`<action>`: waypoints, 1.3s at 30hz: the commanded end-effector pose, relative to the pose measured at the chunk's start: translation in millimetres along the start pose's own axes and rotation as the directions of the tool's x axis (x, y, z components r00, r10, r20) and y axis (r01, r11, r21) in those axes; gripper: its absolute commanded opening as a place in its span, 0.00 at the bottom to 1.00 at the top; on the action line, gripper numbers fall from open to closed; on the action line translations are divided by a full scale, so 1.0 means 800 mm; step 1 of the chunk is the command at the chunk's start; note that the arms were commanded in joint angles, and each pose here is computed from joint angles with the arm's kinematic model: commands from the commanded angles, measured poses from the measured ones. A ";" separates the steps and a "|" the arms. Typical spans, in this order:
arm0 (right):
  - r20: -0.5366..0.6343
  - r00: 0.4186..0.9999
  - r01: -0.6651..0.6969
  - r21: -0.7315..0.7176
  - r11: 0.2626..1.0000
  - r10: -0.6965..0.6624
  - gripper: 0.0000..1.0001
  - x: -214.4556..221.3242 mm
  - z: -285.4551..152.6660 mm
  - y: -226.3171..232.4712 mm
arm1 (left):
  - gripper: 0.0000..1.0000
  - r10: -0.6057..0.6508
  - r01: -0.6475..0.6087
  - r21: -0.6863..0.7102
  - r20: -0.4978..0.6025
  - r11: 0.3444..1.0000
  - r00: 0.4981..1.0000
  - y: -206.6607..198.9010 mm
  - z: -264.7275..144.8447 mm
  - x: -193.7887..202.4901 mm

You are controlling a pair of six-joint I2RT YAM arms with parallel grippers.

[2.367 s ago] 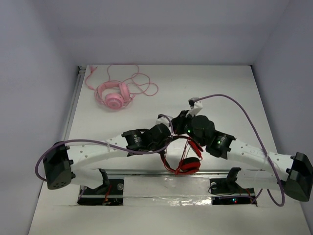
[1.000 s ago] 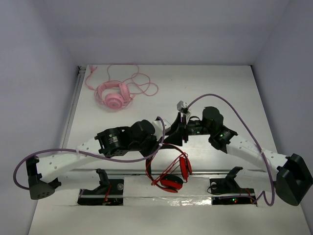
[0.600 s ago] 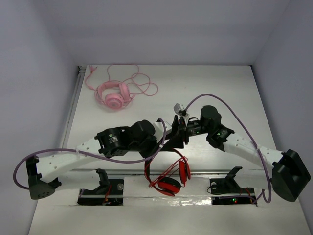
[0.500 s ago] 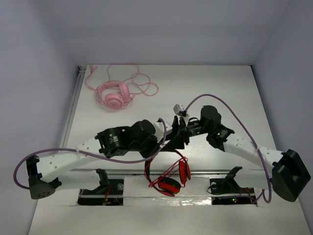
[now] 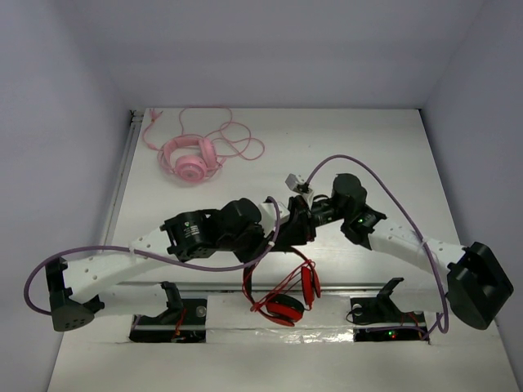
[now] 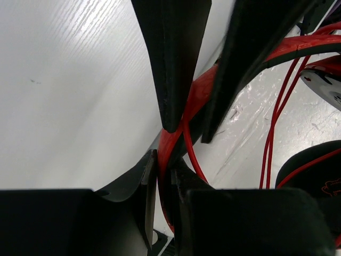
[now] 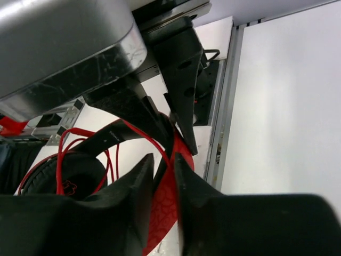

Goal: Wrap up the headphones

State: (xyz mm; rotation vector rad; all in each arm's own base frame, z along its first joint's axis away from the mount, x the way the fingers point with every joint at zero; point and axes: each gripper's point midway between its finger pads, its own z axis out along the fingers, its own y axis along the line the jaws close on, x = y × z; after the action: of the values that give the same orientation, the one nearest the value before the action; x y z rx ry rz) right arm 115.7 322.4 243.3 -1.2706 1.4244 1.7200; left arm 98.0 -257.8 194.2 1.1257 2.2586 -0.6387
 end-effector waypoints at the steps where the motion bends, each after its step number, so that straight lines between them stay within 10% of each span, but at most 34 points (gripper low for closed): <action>1: 0.029 0.997 0.065 -0.022 0.998 -0.065 0.25 -0.019 0.000 0.010 | 0.00 -0.012 0.004 0.049 0.160 0.999 0.987 -0.018 -0.022 -0.058; 14: 0.120 0.986 0.099 0.132 0.986 -0.115 0.00 -0.037 -0.015 0.017 | 0.00 -0.021 0.022 -0.001 0.164 1.000 0.986 -0.004 -0.024 -0.047; 39: 0.385 0.898 -0.040 0.553 0.832 -0.212 0.00 -0.081 -0.092 0.008 | 0.00 -0.086 0.091 -0.013 0.238 0.996 0.967 0.041 -0.030 -0.049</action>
State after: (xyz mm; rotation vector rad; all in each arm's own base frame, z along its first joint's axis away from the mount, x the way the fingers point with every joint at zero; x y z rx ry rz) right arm 143.0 269.8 290.1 -0.7077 1.4304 1.3354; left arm 139.5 -235.9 217.4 0.8972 2.1911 -0.6451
